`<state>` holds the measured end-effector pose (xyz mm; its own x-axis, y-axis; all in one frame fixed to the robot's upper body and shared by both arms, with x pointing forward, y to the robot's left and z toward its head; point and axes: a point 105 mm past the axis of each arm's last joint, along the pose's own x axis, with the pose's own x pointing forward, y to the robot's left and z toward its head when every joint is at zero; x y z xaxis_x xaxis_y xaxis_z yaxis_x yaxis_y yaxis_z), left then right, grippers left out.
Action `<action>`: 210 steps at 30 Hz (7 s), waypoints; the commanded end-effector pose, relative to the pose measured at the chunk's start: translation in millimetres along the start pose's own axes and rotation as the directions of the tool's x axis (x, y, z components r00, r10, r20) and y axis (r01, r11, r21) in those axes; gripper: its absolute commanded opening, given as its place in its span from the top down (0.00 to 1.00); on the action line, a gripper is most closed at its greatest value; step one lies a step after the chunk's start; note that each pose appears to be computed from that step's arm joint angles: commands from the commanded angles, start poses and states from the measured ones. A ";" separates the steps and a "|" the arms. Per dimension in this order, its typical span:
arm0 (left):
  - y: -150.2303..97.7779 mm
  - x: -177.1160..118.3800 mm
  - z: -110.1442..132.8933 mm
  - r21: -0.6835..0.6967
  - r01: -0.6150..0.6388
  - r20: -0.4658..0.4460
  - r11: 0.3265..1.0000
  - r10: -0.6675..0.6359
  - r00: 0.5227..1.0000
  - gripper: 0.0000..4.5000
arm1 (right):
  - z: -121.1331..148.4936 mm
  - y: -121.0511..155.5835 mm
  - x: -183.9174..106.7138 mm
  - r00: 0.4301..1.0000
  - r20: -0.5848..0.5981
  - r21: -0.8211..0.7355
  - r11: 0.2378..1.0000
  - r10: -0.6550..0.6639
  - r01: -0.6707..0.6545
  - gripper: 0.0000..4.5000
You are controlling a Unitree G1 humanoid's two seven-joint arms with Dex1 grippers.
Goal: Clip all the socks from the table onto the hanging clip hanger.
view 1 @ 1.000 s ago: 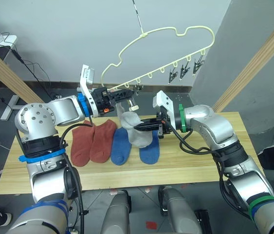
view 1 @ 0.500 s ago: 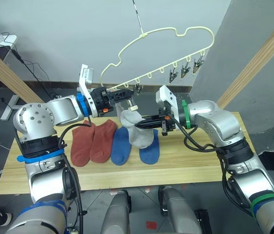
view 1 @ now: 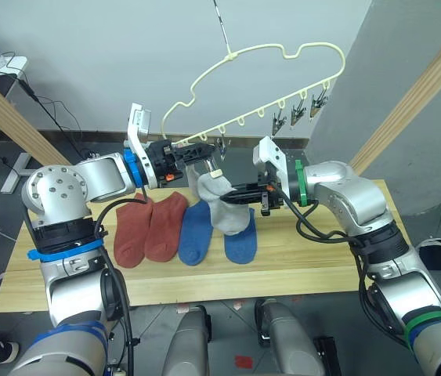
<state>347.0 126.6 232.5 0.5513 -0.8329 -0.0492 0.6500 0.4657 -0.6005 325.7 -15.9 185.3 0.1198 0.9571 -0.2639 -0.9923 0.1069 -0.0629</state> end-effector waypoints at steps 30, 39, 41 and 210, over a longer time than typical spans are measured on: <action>-11.2 -1.0 1.8 0.091 0.061 -0.005 0.994 -0.061 0.998 0.32 | 14.9 -9.3 -2.8 0.996 0.065 -0.003 0.998 -0.057 0.057 1.00; -12.7 -26.6 -13.3 0.317 -0.064 -0.072 0.946 0.092 0.993 0.00 | 15.9 -15.0 11.2 0.988 0.089 0.016 0.992 -0.126 0.125 0.83; -13.4 -31.5 -22.1 0.374 -0.083 -0.093 0.924 0.126 0.988 0.00 | 15.7 -13.5 13.6 0.988 0.093 0.013 0.992 -0.127 0.127 0.68; 35.6 47.6 32.1 0.626 -0.544 0.545 0.559 0.185 0.818 0.97 | 40.2 16.8 -41.1 0.796 0.242 -0.051 0.812 -0.554 0.581 0.00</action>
<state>420.2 110.0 223.5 0.8752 -0.3910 0.2850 0.3488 0.9180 0.1887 304.6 -41.1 239.3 0.6393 0.7655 0.0723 -0.7354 0.6362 -0.2335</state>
